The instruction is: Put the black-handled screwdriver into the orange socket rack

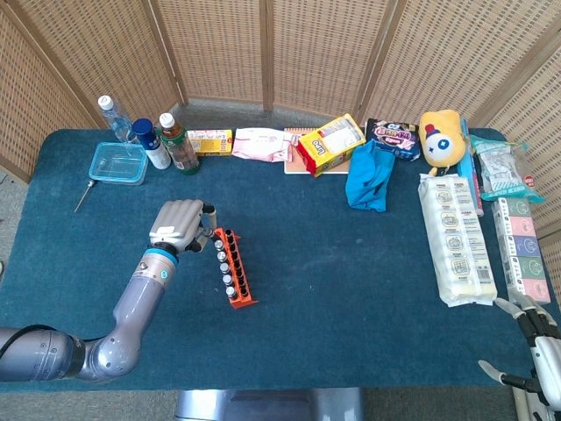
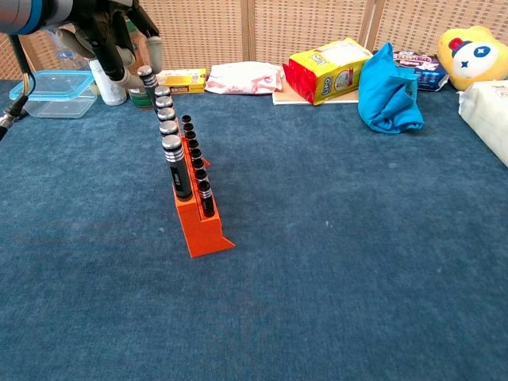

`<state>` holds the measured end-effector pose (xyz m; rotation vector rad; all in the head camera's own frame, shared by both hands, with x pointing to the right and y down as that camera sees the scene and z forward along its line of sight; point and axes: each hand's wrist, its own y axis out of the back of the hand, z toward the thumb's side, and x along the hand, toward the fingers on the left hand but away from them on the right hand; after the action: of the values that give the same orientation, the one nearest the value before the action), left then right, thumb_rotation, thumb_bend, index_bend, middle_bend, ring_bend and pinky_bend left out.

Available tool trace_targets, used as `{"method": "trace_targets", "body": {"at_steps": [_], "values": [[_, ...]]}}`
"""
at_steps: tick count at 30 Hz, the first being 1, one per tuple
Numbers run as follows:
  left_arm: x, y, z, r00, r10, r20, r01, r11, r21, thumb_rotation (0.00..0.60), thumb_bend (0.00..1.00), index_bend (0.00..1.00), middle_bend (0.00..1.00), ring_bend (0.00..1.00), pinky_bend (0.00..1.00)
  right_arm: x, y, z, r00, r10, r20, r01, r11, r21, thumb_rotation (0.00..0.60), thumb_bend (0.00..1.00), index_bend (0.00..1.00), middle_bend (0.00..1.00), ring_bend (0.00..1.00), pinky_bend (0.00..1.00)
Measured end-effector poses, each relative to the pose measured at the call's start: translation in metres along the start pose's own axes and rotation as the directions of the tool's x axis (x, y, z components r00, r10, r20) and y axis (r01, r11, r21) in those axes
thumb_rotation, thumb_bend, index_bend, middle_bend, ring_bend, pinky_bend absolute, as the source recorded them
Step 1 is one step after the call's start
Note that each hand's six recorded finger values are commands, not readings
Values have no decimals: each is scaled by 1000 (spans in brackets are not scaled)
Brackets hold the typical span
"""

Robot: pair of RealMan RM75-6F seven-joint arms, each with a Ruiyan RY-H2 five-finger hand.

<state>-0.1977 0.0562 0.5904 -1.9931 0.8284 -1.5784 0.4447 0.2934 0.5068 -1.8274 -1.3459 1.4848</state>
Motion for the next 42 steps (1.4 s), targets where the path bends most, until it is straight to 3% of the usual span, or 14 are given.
{"method": "trace_targets", "body": {"at_steps": [42], "values": [[0, -2, 1, 1000, -21, -12, 21, 1000, -3, 600, 357, 553, 1000, 1000, 1000, 1, 1, 0, 1000, -3, -1, 3, 1000, -2, 600, 0, 165, 61, 0, 0]]}}
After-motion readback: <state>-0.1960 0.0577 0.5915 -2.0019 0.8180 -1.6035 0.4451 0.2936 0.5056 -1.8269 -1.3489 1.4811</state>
